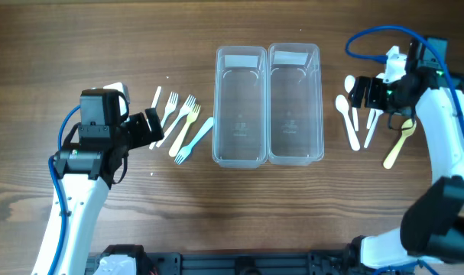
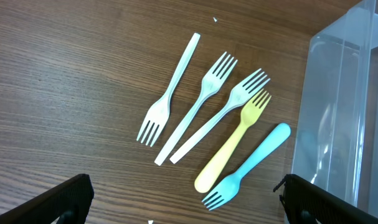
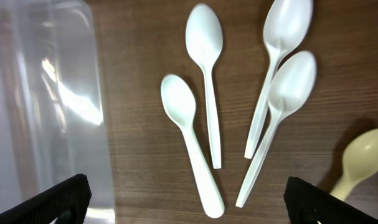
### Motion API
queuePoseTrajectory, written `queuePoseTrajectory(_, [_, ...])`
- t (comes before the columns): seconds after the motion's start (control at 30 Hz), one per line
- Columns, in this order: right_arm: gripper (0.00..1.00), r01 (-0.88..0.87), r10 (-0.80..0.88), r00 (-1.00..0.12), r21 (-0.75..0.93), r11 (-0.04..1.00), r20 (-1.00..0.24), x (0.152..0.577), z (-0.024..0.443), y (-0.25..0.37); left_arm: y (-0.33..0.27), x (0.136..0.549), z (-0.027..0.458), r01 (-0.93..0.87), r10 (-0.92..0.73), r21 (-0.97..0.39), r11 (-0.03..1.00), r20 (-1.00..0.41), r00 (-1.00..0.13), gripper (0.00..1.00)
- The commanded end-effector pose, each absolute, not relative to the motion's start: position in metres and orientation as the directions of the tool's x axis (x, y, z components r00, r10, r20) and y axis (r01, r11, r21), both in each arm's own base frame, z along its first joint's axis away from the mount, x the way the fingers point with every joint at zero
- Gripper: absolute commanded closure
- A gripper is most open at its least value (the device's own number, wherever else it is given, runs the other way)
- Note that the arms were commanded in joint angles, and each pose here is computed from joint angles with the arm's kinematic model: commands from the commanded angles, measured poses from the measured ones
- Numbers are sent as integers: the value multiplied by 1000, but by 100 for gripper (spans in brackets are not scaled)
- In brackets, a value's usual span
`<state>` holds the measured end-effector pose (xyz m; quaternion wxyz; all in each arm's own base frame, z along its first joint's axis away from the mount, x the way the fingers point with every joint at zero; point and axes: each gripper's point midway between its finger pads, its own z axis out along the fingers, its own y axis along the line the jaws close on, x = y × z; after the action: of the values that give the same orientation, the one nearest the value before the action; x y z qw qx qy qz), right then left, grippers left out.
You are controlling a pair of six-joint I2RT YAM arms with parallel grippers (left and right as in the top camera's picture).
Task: Pack container
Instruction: 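Move the right gripper over the white spoons and grasp one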
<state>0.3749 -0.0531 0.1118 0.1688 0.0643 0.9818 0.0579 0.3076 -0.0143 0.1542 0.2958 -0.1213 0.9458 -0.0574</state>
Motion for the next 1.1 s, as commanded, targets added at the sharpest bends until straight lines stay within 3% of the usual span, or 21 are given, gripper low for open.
queuePoseTrajectory(0.0, [0,67,106,-952,142,988,-289,378,97,-51,-10,311,161,-192,-253,-165,967,-564,-786,0])
queuePoseTrajectory(0.17, [0,39,104,-962,249,968,-254,377,88,-32,-10,311,161,-192,-253,-165,967,-564,-786,0])
queuePoseTrajectory(0.43, [2,-5,6,-985,61,998,-175,359,56,-27,-10,311,161,-192,-253,-165,967,-564,-786,0])
queuePoseTrajectory(0.73, [9,-37,-33,-986,20,999,-161,357,27,-19,-10,311,161,-192,-253,-165,967,-564,-786,0])
queuePoseTrajectory(1.07, [30,-26,-24,-998,39,999,-50,350,-22,-17,-10,311,161,-193,-253,-165,967,-564,-786,0])
